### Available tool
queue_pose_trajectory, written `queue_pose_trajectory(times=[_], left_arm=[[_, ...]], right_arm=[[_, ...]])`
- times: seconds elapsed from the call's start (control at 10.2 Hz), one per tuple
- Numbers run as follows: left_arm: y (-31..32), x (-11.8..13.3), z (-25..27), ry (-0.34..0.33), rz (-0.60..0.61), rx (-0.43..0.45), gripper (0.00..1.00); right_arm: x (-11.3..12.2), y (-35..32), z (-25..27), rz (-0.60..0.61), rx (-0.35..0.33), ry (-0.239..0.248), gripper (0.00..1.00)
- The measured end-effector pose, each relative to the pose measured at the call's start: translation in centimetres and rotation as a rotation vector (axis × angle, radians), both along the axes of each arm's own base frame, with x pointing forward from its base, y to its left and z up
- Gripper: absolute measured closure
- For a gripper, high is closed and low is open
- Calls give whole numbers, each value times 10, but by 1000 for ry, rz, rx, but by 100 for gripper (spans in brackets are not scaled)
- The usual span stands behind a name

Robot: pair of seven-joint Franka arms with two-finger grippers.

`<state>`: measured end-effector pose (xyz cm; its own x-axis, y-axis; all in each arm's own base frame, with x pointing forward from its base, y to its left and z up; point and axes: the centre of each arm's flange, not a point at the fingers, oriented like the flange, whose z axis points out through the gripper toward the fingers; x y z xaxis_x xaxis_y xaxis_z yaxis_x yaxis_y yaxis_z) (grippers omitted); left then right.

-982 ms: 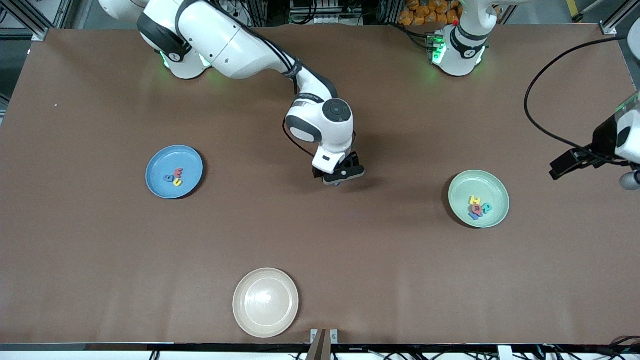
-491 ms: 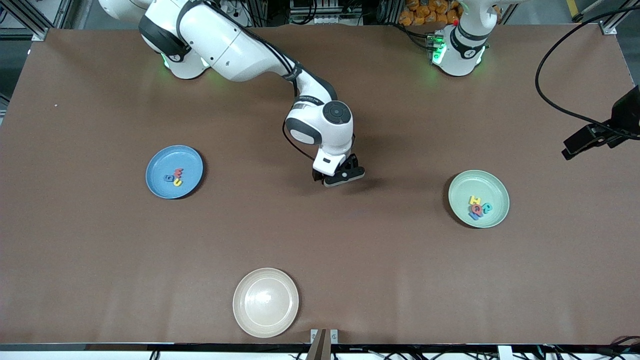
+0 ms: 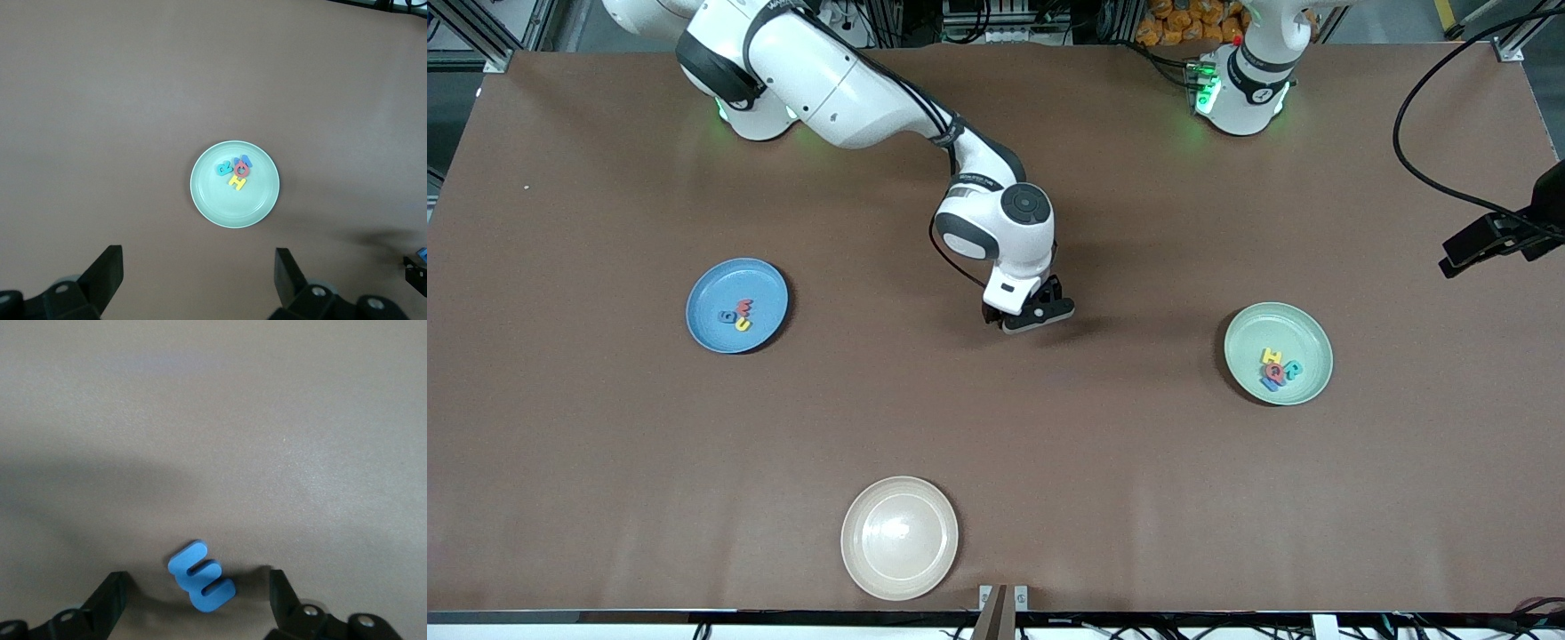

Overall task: Sort upper and lower case letters into plates
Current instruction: 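Grasp the blue E with the right gripper while the left gripper withdraws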

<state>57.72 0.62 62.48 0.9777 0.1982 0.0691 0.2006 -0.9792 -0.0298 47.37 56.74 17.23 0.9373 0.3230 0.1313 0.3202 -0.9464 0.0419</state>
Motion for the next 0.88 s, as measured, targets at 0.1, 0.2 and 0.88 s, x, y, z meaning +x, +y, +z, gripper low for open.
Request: queue_pose_trajectory(times=[0.1,0.2,0.88], left_arm=[[-1,0,-2,5,-9,-7,0],[-2,0,-3,9,-39,-8,0],[-42,-2,-13,39,-217,-9,0]], right_arm=[[1,0,1,9,0,-1,10],[1,0,2,14,2,-3,15],[4,1,5,17,8,-8,39]])
